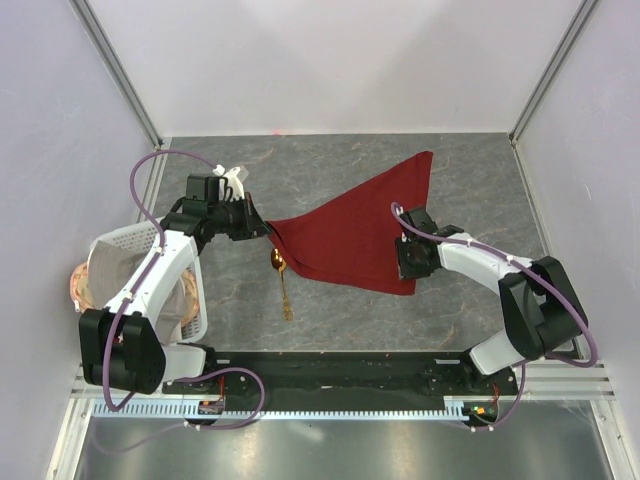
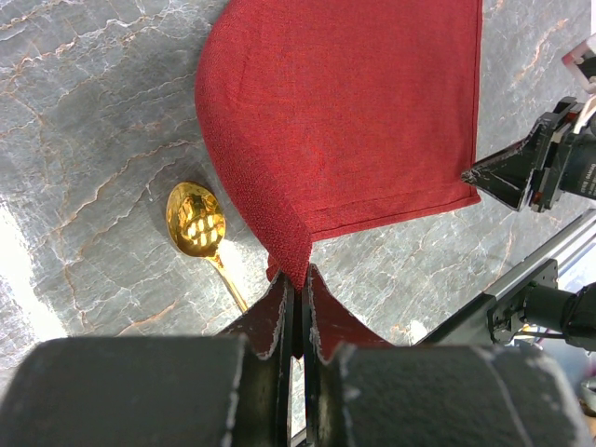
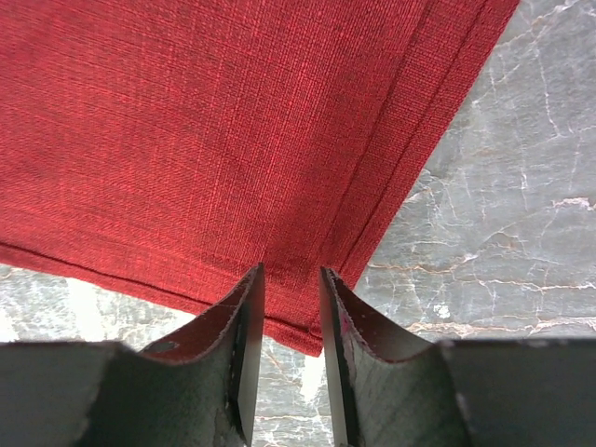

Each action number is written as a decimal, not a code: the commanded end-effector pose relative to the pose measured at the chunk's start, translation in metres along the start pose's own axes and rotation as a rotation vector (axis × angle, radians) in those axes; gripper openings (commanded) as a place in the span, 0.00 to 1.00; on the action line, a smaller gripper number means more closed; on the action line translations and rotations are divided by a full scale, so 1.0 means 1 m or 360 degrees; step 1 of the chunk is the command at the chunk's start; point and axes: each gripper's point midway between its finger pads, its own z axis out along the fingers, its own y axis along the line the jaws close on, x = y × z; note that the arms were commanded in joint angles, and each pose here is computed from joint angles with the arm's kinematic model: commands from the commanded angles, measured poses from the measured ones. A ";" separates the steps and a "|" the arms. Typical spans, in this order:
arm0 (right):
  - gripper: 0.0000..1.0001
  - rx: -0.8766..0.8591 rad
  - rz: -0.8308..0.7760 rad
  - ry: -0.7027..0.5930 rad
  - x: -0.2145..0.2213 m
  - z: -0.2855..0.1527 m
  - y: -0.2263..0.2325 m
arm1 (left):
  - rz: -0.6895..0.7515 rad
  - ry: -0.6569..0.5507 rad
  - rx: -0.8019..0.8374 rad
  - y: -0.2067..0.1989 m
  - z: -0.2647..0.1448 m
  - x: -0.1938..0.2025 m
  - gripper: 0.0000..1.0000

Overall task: Fold the napkin, place the utensils inside, and roll it up
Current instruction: Flatten the napkin out

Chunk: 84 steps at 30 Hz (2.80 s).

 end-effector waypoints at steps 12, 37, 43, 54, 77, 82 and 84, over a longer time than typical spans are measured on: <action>0.32 -0.0012 -0.0006 0.0035 0.008 0.010 0.007 | 0.0096 -0.0040 0.0037 -0.006 -0.005 -0.005 0.02; 0.09 0.0051 -0.0047 -0.0250 -0.053 -0.058 0.005 | 0.0139 -0.0084 0.0012 -0.007 -0.010 -0.013 0.02; 0.08 0.0070 -0.0059 -0.0126 -0.034 -0.032 0.002 | 0.0149 -0.0087 0.0027 -0.010 -0.012 -0.012 0.02; 0.17 0.0056 -0.0064 0.0021 -0.006 -0.003 0.001 | 0.0165 -0.0075 0.0060 -0.016 -0.012 -0.008 0.02; 0.00 0.0040 -0.0050 -0.0334 -0.073 -0.066 0.009 | 0.0173 -0.0103 0.0002 -0.015 -0.009 -0.020 0.02; 0.00 0.0046 0.0023 -0.0785 -0.142 -0.156 0.007 | 0.0263 -0.0235 -0.0030 -0.034 -0.019 -0.049 0.02; 0.00 0.0012 0.0036 -0.0961 -0.164 -0.197 0.010 | 0.0339 -0.0356 -0.0051 -0.051 -0.033 -0.071 0.02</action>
